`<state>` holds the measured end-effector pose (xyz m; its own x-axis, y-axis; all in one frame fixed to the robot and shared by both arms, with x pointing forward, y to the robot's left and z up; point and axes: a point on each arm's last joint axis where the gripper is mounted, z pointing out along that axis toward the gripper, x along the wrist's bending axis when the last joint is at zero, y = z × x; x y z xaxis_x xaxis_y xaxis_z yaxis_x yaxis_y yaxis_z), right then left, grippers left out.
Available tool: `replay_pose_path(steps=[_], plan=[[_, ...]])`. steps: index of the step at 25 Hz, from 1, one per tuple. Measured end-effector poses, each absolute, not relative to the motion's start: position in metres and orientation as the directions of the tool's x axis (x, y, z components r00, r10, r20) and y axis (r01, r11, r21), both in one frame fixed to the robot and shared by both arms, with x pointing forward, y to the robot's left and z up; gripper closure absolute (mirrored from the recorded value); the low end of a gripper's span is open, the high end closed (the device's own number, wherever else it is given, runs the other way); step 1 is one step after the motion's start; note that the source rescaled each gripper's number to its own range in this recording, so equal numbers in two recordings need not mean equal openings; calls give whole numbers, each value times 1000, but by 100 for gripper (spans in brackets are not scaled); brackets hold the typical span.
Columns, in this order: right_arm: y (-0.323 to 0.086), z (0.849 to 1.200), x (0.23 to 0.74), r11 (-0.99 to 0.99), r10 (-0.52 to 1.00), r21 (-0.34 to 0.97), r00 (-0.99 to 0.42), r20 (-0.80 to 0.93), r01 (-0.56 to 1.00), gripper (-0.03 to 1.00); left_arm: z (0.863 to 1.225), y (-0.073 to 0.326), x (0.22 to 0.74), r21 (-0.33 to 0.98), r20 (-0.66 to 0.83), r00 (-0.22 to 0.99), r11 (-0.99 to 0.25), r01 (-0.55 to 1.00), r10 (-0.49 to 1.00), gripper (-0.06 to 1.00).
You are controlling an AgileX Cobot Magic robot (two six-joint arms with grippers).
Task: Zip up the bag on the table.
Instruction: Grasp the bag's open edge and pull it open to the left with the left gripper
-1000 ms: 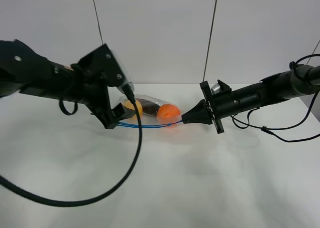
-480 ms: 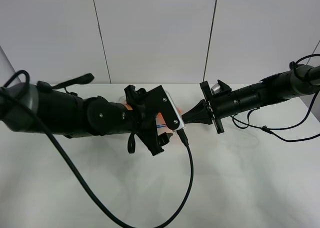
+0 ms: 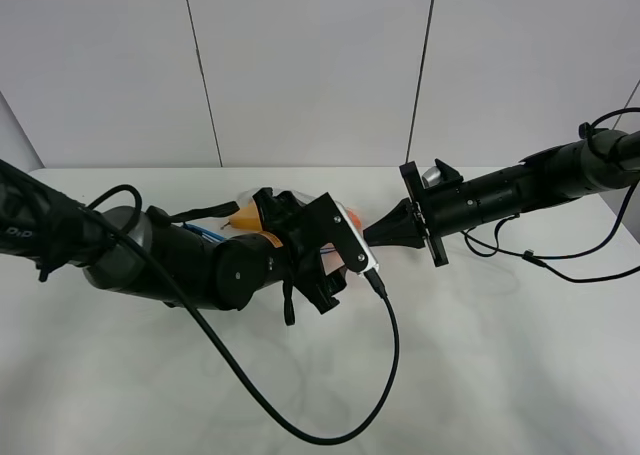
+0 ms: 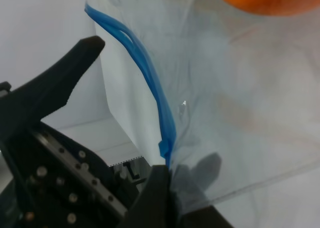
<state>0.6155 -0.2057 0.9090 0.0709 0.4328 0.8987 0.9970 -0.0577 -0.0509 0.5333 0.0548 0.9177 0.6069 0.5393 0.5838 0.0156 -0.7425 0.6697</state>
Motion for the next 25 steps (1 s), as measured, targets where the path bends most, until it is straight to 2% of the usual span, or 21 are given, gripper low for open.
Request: replay_pose_path(steps=[3, 9, 15, 25], plan=[[-206, 909, 616, -58, 433, -51, 71, 899, 997, 97, 920, 50, 533, 694, 577, 618, -719, -26, 534, 0], [-206, 909, 616, -58, 433, -51, 71, 899, 997, 97, 922, 44, 530, 708, 580, 647, -700, -98, 496, 22], [-206, 909, 616, -58, 433, -51, 71, 899, 997, 97, 907, 42, 533, 700, 593, 639, -706, -108, 491, 41], [-206, 909, 616, -59, 432, -51, 71, 899, 997, 97, 908, 42, 533, 702, 597, 632, -703, -115, 494, 70]])
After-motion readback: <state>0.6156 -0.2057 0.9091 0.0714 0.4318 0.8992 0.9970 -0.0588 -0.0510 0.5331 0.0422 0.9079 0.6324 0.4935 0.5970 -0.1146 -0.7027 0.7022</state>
